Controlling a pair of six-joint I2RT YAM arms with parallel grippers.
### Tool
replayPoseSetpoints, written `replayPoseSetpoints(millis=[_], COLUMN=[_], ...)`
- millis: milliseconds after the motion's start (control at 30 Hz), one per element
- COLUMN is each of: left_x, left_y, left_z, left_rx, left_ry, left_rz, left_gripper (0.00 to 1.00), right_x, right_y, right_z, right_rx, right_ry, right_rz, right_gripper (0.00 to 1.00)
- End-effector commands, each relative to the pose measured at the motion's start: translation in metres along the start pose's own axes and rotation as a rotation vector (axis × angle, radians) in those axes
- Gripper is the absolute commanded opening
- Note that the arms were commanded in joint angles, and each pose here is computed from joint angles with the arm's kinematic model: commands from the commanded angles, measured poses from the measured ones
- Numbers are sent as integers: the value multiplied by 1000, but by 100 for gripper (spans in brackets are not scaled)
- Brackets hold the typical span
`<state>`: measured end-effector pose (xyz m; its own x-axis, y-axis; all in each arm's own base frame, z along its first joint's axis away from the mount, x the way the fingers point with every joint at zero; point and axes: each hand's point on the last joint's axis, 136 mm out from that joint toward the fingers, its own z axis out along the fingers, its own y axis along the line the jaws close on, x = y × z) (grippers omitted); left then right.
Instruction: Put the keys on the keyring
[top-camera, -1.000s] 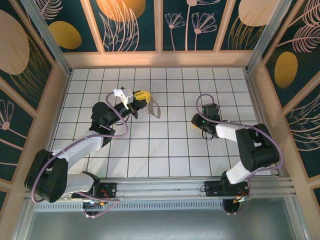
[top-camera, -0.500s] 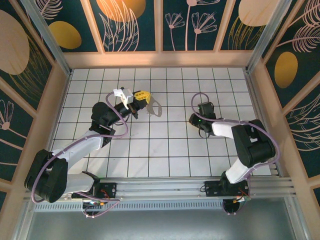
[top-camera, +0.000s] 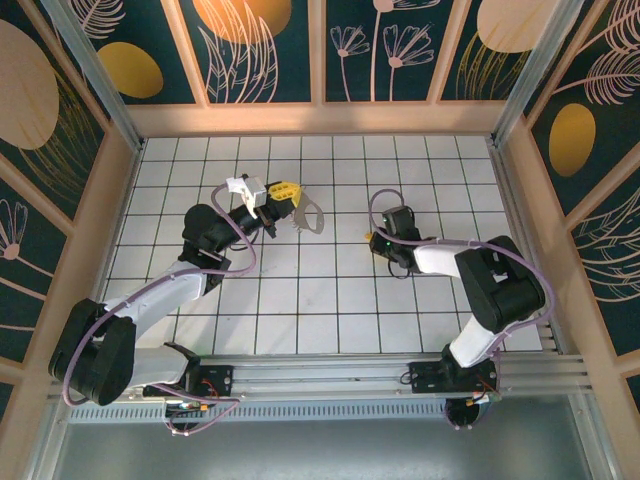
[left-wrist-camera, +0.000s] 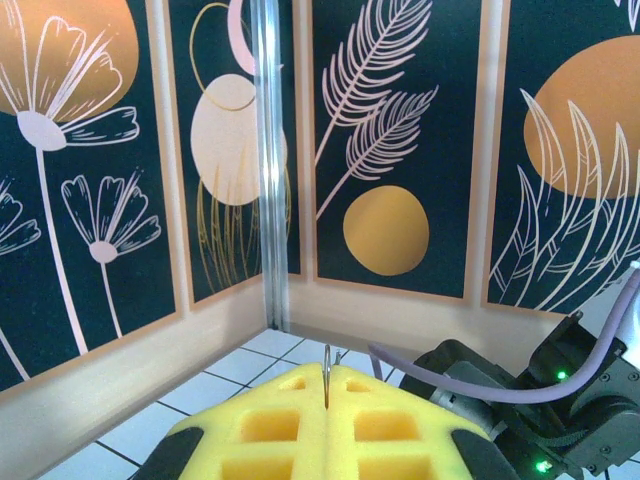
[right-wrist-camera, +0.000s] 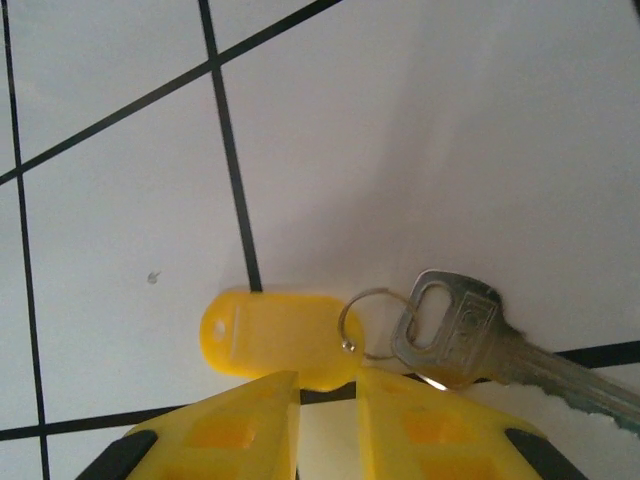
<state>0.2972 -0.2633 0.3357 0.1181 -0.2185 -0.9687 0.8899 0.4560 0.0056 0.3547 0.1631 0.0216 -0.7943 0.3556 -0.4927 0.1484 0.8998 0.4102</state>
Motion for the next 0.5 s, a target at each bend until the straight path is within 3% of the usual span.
replayPoseSetpoints(millis=[0, 233, 467], left_x=[-28, -27, -26], left_y=[-9, -9, -8], left_z=[3, 2, 3], left_rx=[38, 38, 37], left_ry=[-75, -73, -70], left_rz=[39, 38, 37], left_gripper=[0, 0, 0], right_x=[8, -32, -60], right_y=[10, 15, -5], right_z=[-7, -39, -30], right_rx=[-15, -13, 10], right_ry=[30, -82, -101], right_rz=[-37, -76, -75], right_gripper=[23, 31, 41])
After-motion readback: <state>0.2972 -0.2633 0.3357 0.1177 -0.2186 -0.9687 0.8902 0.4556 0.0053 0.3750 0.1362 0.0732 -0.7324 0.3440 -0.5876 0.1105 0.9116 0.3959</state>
